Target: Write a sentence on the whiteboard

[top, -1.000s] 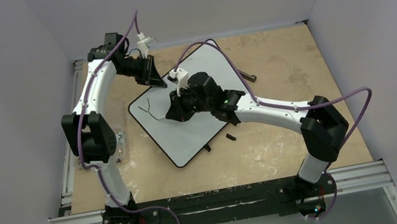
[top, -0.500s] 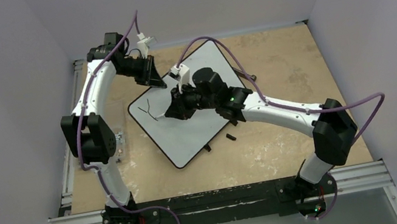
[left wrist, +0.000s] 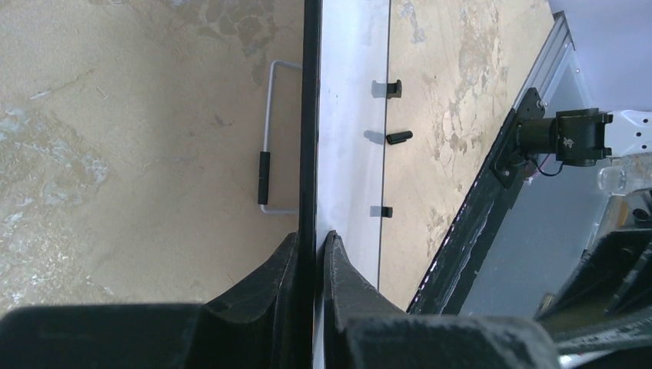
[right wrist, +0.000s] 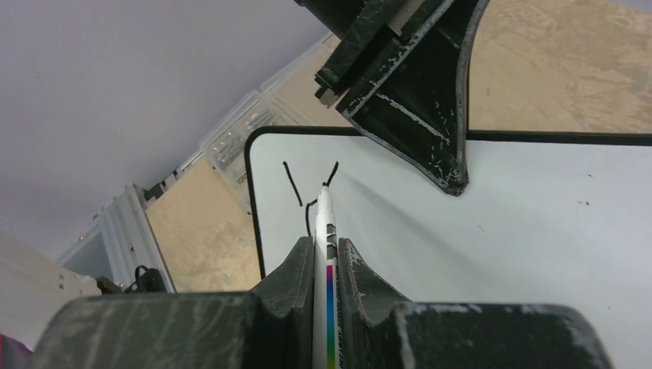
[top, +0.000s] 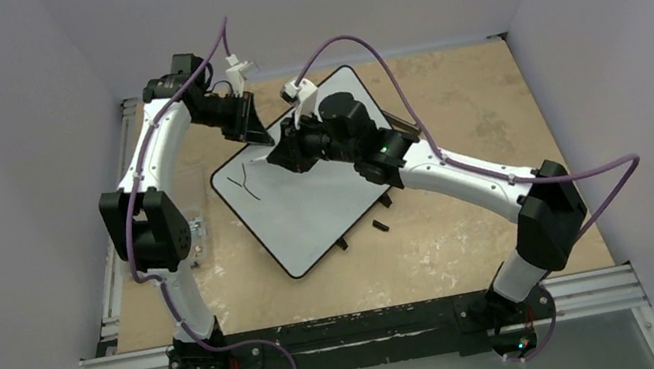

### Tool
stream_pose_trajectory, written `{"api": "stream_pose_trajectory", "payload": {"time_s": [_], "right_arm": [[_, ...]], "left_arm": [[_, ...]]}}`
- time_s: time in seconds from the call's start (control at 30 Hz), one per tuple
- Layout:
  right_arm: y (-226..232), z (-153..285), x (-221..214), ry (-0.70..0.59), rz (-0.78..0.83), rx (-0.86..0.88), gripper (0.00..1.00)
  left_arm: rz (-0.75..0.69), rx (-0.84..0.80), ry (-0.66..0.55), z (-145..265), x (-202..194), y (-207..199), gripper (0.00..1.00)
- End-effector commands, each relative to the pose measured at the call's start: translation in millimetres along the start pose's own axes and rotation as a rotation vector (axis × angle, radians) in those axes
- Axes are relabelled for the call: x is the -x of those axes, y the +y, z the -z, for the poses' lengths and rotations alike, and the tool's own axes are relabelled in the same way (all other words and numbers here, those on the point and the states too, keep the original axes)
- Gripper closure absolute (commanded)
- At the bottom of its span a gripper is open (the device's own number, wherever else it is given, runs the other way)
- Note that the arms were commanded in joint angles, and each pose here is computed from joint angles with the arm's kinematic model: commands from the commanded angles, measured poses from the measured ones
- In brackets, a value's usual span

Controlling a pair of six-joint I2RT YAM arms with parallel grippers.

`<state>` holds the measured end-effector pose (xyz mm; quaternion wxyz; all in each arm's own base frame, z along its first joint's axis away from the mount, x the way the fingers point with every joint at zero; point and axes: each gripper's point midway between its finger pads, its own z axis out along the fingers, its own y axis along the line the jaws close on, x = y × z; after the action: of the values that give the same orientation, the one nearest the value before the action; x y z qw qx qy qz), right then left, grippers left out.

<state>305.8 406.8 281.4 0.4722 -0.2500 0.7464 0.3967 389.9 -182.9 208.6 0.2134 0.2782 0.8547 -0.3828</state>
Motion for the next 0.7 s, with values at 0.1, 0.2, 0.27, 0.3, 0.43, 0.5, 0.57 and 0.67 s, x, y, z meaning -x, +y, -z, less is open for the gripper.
{"api": "stream_pose_trajectory", "payload": {"time_s": [0.1, 0.2, 0.27, 0.3, 0.43, 0.5, 0.57, 0.67], "right_arm": [[-11.0, -6.3, 11.8, -0.031, 0.023, -0.047, 1.00], [-13.5, -8.4, 9.7, -0.026, 0.022, -0.051, 1.00], [-14.4, -10.1, 7.7, -0.021, 0.022, -0.051, 1.00], [-14.5, -10.9, 7.2, -0.019, 0.022, -0.050, 1.00], [-16.9, -15.0, 1.0, -0.004, 0.019, -0.053, 1.00], [-18.2, -16.8, -2.2, 0.005, 0.018, -0.054, 1.00], [-18.8, -18.5, -6.3, 0.017, 0.018, -0.051, 1.00], [-19.6, -20.1, -11.9, 0.032, 0.014, -0.048, 1.00]], "left_arm": [[-0.112, 0.172, 0.011, 15.5, 2.6, 18.4, 1.00], [-0.111, 0.171, 0.013, 15.2, 2.1, 18.4, 1.00], [-0.110, 0.171, 0.012, 15.7, 2.2, 17.9, 1.00], [-0.111, 0.170, 0.013, 15.3, 2.1, 17.4, 1.00], [-0.112, 0.171, 0.014, 15.5, 1.6, 17.3, 1.00], [-0.115, 0.172, 0.012, 15.7, 2.3, 17.1, 1.00], [-0.114, 0.173, 0.013, 15.5, 2.0, 17.7, 1.00], [-0.114, 0.174, 0.013, 15.8, 1.9, 17.6, 1.00]]}}
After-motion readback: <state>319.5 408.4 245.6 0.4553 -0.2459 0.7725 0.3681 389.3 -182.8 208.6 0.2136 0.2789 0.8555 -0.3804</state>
